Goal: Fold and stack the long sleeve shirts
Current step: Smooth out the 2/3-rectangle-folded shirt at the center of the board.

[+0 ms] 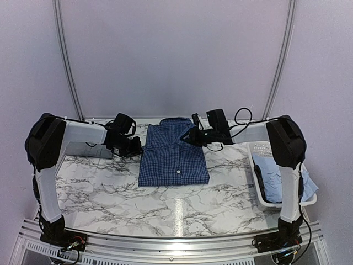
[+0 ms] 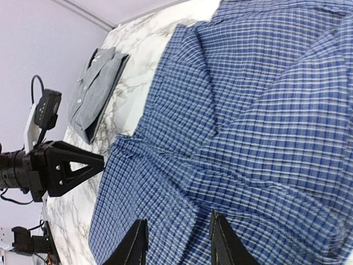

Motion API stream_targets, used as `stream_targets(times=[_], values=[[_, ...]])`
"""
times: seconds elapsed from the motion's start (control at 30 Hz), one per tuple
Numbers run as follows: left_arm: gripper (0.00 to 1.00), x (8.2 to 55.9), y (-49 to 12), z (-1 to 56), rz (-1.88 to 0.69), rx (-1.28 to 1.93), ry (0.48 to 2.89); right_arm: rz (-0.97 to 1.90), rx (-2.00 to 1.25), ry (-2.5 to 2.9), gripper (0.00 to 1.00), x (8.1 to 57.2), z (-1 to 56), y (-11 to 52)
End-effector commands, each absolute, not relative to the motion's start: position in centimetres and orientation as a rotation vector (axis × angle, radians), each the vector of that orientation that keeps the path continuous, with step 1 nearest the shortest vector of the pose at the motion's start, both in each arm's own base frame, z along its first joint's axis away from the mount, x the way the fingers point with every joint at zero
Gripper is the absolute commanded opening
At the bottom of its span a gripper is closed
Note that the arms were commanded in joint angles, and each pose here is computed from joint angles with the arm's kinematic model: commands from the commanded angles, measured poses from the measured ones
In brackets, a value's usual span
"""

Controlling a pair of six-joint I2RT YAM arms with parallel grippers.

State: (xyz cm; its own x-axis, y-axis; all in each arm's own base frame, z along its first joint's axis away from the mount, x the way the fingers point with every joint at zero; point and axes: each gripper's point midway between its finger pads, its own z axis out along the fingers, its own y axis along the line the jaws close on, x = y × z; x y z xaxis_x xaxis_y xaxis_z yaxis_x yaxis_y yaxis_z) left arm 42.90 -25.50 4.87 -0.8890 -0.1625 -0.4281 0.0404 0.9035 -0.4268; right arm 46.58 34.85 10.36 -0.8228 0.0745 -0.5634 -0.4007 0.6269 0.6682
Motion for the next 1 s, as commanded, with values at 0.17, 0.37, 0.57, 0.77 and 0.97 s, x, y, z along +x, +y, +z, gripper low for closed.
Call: stream_targets(times=[0.17,0.37,0.57,0.77,0.97], values=[[0.26,40.8,-23.6,6.9,-0.65,-0.109,2.587,1.353,-0.436,2.231,0.32,44.9,9.0,40.0],[0.32,37.1,-24.6,6.1,-0.83,-0.062,2.64,1.379,-0.327,2.282,0.32,46.2,5.3,37.1],[0.42,33.0,-25.0,5.3,-0.984,-0.05,2.67,1.422,-0.265,2.315,0.32,45.3,3.1,36.3],[0.47,29.8,-25.1,5.0,-1.065,-0.039,2.684,1.439,-0.276,2.276,0.32,45.1,5.0,36.3],[0.45,28.0,-25.7,4.3,-1.079,-0.035,2.717,1.327,-0.313,2.257,0.34,44.6,9.2,35.2]])
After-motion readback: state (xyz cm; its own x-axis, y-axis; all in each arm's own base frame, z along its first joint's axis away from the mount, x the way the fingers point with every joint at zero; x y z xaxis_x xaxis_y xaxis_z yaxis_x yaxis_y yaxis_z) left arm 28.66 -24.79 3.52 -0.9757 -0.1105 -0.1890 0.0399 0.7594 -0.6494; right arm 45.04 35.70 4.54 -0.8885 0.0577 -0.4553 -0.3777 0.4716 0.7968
